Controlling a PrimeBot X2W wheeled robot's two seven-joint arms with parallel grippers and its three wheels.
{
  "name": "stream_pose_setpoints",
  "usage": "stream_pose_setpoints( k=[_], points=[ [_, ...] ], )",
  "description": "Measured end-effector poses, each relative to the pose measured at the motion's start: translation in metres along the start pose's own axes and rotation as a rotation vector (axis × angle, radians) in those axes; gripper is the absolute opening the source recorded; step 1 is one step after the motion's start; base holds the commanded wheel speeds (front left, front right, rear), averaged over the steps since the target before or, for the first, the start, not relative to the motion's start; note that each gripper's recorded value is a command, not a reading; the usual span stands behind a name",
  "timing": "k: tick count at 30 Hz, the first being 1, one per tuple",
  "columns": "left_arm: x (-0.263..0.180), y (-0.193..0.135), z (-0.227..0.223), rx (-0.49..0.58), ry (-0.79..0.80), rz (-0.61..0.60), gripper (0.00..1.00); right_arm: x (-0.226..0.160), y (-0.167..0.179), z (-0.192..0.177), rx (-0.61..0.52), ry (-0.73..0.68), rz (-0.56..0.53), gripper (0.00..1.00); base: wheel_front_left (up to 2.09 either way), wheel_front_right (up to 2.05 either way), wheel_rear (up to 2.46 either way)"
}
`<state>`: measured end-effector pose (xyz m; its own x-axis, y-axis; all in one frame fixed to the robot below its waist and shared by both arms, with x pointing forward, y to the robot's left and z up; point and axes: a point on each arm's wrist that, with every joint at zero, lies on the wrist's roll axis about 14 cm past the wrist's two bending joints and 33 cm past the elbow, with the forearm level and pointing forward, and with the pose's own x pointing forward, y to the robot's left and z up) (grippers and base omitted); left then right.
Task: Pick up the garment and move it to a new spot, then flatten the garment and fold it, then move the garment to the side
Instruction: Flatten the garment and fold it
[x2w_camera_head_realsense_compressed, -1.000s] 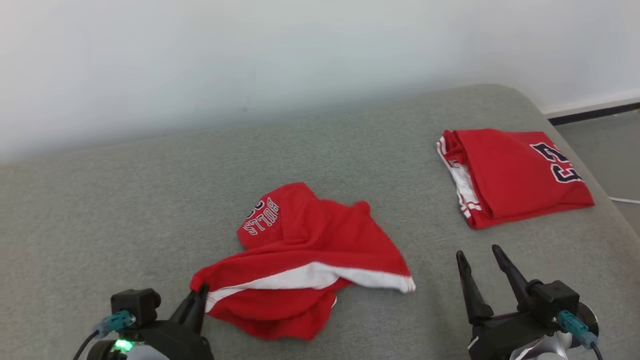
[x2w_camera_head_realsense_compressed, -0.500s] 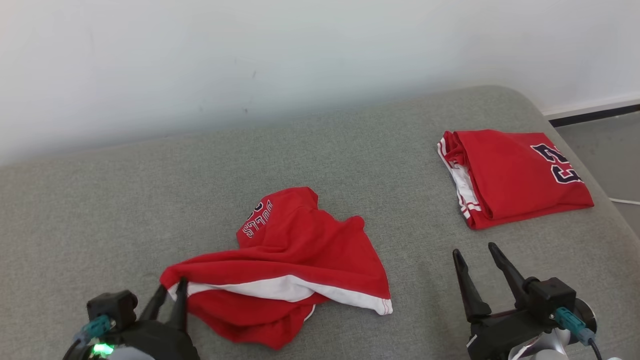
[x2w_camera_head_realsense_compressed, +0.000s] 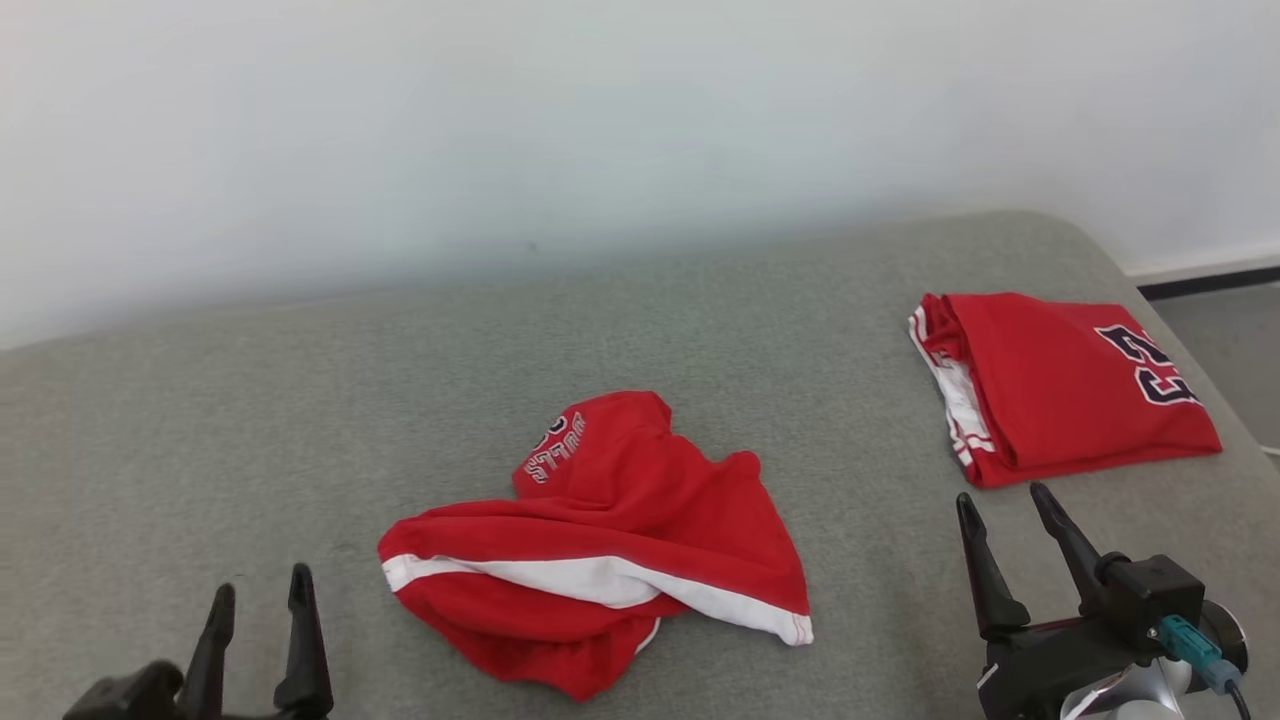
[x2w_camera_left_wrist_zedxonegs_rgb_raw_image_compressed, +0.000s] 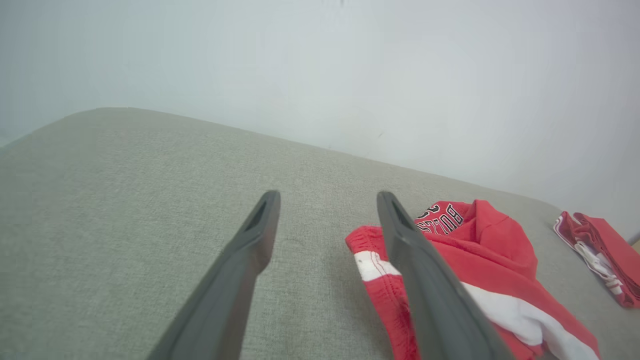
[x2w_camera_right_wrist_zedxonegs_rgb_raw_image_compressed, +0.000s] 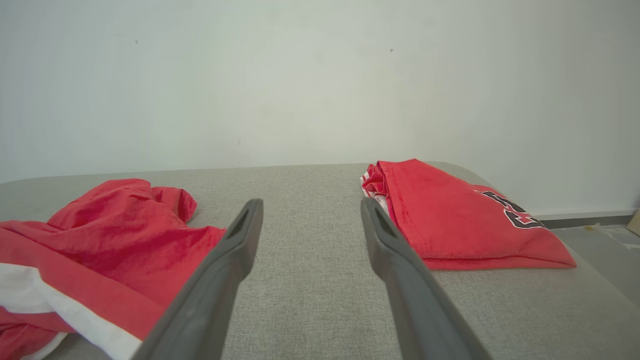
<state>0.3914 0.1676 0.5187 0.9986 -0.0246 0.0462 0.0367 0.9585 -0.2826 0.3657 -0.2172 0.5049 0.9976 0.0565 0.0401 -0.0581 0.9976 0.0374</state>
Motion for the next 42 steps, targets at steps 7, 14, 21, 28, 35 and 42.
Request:
stream_pose_setpoints(
  k=[7, 14, 21, 28, 35, 42],
  points=[
    [-0.029, 0.024, 0.024, 0.053, -0.104, 0.055, 1.00, 0.008, 0.016, 0.005, -0.010, -0.006, 0.056, 1.00, 0.00, 0.00, 0.00],
    [-0.051, 0.042, 0.029, 0.093, -0.133, 0.084, 1.00, 0.012, 0.031, 0.011, -0.008, -0.015, 0.097, 1.00, 0.00, 0.00, 0.00],
    [-0.059, 0.039, 0.028, 0.118, -0.138, 0.065, 1.00, 0.003, 0.035, -0.002, 0.012, 0.019, 0.098, 1.00, 0.00, 0.00, 0.00],
    [-0.057, 0.033, 0.023, 0.130, -0.124, 0.033, 1.00, -0.004, 0.033, -0.012, 0.031, 0.041, 0.082, 1.00, 0.00, 0.00, 0.00],
    [-0.052, 0.028, 0.018, 0.131, -0.112, 0.016, 1.00, -0.005, 0.031, -0.015, 0.043, 0.046, 0.068, 1.00, 0.00, 0.00, 0.00],
    [-0.050, 0.027, 0.012, 0.127, -0.093, 0.009, 1.00, -0.004, 0.032, -0.016, 0.041, 0.048, 0.069, 1.00, 0.00, 0.00, 0.00]
  ],
)
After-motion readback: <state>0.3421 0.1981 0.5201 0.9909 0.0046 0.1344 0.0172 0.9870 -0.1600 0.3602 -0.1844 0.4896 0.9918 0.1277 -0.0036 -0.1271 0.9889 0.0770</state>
